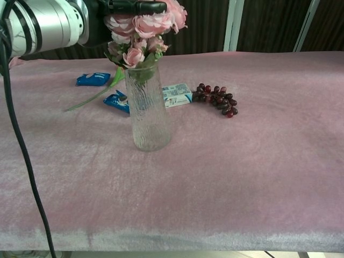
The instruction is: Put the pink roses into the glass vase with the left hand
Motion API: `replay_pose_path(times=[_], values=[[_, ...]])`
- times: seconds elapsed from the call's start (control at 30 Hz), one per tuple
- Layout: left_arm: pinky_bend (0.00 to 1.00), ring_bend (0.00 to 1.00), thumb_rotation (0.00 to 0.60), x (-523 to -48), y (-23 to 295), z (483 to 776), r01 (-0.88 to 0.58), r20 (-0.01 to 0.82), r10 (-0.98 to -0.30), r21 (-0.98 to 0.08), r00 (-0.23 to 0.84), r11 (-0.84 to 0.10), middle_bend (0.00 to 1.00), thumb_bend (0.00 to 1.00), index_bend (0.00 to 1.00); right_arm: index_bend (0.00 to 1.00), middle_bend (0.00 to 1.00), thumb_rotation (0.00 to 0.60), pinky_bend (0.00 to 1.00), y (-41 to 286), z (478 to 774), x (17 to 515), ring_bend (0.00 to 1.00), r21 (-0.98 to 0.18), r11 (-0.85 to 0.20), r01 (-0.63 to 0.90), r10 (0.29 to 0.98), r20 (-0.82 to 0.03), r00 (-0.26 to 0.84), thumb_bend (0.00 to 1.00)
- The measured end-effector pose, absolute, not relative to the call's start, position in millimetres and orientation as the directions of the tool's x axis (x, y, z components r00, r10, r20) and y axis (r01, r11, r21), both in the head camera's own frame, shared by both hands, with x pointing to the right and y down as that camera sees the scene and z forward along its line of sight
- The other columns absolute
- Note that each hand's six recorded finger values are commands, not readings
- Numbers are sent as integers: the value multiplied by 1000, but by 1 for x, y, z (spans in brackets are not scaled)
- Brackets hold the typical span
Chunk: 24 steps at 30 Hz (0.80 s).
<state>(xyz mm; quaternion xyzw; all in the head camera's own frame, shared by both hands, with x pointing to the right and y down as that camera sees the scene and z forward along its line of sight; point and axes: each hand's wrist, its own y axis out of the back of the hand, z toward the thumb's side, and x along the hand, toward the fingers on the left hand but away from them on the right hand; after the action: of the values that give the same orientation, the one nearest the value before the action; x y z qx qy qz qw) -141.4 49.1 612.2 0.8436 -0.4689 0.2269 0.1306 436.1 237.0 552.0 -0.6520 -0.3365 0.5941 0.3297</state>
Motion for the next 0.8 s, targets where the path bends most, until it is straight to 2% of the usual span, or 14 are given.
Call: replay_pose_path(times=[0.13,0.27,0.33,0.57,0.7,0.8], values=[[0,0,600,-142,51,606,-819,489,-726,-39,484,-573,0,204,0,0,0,600,0,237,551,437,0,-833,-552,42,833,-549,66,298],[0,0,600,-145,65,593,-721,457,-709,-189,537,-667,0,203,0,0,0,600,0,237,550,436,0,-837,-547,39,837,-544,67,297],[0,0,600,-149,72,586,-684,439,-710,-251,551,-685,0,204,0,0,0,600,0,238,550,434,0,-837,-547,33,836,-544,70,298],[0,0,600,-177,88,561,-655,386,-752,-372,534,-657,0,203,0,0,0,600,0,242,552,429,0,-835,-550,18,833,-548,81,298],[0,0,600,-190,94,555,-628,366,-766,-438,529,-643,0,197,0,0,0,600,0,243,553,427,0,-834,-552,13,831,-549,88,298],[0,0,600,-209,104,554,-571,364,-774,-526,519,-630,0,207,0,0,0,600,0,243,553,425,0,-836,-549,11,833,-546,92,298]])
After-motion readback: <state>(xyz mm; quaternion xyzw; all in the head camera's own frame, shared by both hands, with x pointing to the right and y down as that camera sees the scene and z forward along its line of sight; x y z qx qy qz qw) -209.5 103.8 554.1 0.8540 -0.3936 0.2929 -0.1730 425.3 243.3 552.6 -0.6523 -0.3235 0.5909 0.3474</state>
